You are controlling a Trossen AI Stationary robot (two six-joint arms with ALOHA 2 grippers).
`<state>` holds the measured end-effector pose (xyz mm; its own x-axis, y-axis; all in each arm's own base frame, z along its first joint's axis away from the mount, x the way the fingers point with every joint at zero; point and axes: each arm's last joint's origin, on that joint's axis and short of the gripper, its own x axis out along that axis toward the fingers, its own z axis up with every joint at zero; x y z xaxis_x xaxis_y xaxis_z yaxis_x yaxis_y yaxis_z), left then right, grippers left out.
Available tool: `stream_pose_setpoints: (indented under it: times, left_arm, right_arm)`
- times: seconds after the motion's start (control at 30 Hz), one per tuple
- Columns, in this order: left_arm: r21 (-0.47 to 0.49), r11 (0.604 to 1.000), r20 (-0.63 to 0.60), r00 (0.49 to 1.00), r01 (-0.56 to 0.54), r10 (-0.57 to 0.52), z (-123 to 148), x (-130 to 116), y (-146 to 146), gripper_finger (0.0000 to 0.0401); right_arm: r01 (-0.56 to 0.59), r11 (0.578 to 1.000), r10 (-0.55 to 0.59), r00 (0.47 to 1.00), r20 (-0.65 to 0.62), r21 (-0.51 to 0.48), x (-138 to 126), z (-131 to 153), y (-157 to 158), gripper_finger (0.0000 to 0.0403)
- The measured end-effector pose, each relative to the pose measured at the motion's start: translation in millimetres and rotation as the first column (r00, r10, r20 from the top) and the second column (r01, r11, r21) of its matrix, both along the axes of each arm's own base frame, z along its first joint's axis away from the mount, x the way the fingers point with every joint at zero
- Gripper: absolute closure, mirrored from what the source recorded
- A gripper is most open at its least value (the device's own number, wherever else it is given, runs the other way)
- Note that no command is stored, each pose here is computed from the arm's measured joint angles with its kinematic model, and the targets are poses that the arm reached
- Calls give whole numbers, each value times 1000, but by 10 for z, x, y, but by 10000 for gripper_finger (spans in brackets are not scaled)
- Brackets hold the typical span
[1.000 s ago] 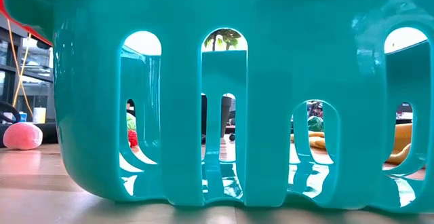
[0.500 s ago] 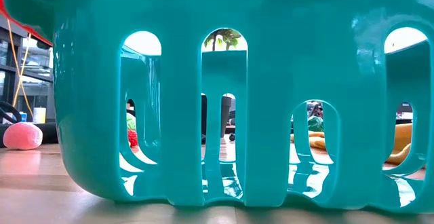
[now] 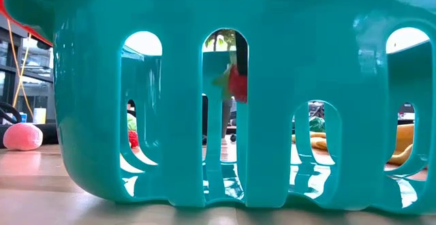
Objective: Pick and placing Produce into tupperware
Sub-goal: Put the red strawberry into the blue bin
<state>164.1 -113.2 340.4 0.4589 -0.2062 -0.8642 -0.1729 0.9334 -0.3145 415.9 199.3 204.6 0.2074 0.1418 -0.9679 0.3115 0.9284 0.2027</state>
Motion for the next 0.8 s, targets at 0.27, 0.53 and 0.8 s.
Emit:
stream_pose_setpoints:
  times: [0.27,0.53,0.8]
  left_arm:
    - [2,1000,1,1000,2,-2,0,0,0,290]
    - [9,1000,7,1000,-4,4,0,2,3,290]
    - [12,1000,9,1000,-6,6,1,3,4,290]
  right_arm:
    - [15,1000,-15,1000,-7,19,59,-162,50,274]
    - [13,1000,-13,1000,-14,24,62,-194,65,274]
    - [21,999,-21,1000,-14,31,46,-185,98,274]
